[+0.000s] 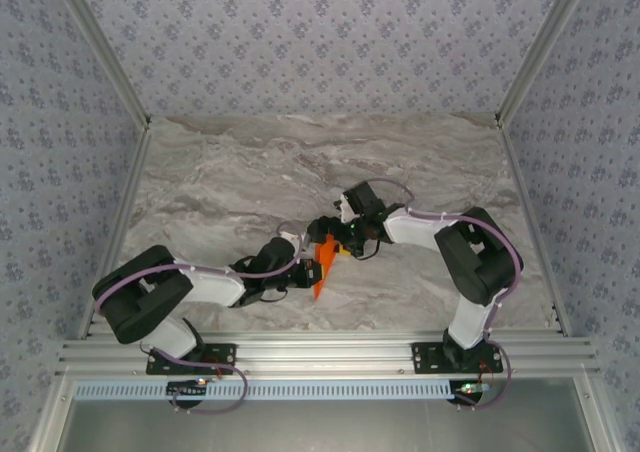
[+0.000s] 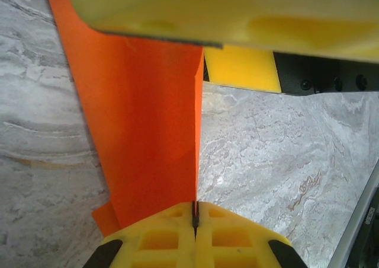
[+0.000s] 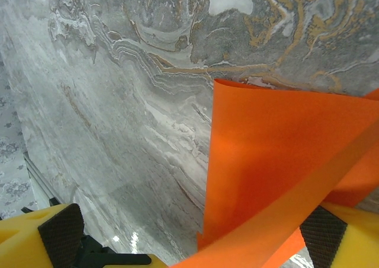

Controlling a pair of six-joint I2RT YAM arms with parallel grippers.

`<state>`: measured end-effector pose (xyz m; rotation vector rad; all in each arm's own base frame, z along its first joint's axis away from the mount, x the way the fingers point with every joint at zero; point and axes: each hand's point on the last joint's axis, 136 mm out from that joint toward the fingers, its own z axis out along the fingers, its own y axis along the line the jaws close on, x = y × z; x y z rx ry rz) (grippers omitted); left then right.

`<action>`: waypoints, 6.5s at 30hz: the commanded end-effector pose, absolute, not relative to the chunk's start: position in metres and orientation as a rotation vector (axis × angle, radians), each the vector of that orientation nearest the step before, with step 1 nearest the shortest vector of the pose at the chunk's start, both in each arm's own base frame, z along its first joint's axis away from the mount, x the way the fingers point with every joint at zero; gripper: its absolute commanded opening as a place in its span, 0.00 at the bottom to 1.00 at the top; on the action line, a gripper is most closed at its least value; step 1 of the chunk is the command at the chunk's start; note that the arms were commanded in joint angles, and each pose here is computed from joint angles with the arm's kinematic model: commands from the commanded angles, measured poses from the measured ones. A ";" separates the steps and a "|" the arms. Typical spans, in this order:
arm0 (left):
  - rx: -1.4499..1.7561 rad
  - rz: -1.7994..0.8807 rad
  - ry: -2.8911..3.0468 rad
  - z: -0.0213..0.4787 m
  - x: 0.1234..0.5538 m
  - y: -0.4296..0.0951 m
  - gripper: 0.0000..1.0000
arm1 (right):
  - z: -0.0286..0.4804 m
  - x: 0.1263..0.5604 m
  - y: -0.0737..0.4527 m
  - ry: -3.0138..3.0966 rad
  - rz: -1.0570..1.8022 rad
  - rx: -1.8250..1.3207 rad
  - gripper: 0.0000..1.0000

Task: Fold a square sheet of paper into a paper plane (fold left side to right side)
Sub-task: Perform the fifth fold on the wing at the bottom-center of the table.

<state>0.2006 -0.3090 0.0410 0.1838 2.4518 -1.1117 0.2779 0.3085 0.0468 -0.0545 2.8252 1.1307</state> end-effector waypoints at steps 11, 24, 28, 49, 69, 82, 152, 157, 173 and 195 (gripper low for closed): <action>0.301 -1.109 2.540 0.022 0.187 -0.303 0.03 | -0.010 0.252 0.280 3.058 0.803 -0.044 1.00; 0.308 -1.101 2.564 0.011 0.187 -0.301 0.03 | -0.008 0.251 0.284 3.054 0.813 -0.073 1.00; 0.304 -1.091 2.575 0.006 0.187 -0.300 0.02 | -0.006 0.251 0.285 3.051 0.817 -0.083 1.00; 0.394 -1.237 2.569 0.016 0.170 -0.315 0.02 | 0.034 0.275 0.296 2.871 0.980 -0.111 1.00; 0.472 -1.276 2.582 0.015 0.154 -0.336 0.02 | 0.043 0.286 0.294 2.816 1.051 -0.082 1.00; 0.445 -1.244 2.632 0.002 0.150 -0.339 0.00 | 0.065 0.290 0.293 2.751 1.092 -0.095 1.00; 0.144 -1.434 2.582 -0.003 0.181 -0.335 0.00 | 0.045 0.256 0.256 2.570 1.188 -0.155 0.17; 0.132 -1.442 2.592 -0.007 0.181 -0.335 0.00 | 0.040 0.259 0.256 2.579 1.188 -0.147 0.17; 0.137 -1.436 2.608 -0.011 0.179 -0.335 0.00 | 0.014 0.258 0.250 2.691 1.119 -0.087 0.16; 0.238 -1.426 2.501 0.055 0.175 -0.322 0.26 | -0.025 0.232 0.223 2.878 0.923 -0.050 0.14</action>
